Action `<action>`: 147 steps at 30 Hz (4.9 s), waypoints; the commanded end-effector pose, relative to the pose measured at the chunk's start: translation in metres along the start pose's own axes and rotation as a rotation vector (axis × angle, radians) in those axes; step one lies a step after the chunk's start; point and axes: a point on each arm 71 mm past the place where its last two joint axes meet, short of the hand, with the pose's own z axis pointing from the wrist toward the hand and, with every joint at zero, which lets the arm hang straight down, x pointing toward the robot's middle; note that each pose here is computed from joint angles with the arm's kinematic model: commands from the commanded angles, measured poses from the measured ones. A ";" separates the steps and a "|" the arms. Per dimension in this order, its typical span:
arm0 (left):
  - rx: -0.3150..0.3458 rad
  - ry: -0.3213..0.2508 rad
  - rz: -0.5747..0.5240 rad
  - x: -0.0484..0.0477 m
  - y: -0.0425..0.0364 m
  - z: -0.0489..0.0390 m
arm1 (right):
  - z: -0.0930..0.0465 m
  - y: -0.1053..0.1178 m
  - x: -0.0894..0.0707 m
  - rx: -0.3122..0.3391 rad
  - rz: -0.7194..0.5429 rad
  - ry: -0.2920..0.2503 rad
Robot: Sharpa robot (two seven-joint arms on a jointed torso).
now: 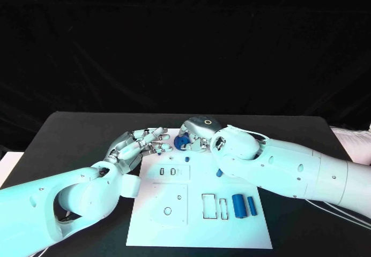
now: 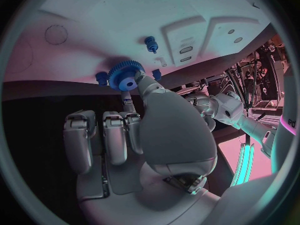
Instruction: Assemble the parts on the task board
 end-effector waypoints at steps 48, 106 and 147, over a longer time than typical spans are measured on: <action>0.001 0.028 -0.015 0.0056 -0.0011 -0.0020 | 0.001 -0.010 0.008 0.078 -0.039 0.078; -0.008 0.004 -0.004 -0.0084 0.0027 0.0040 | -0.136 -0.175 -0.024 0.242 0.314 0.008; -0.019 -0.006 0.000 -0.0119 0.0037 0.0038 | -0.117 -0.171 0.011 0.246 0.339 0.086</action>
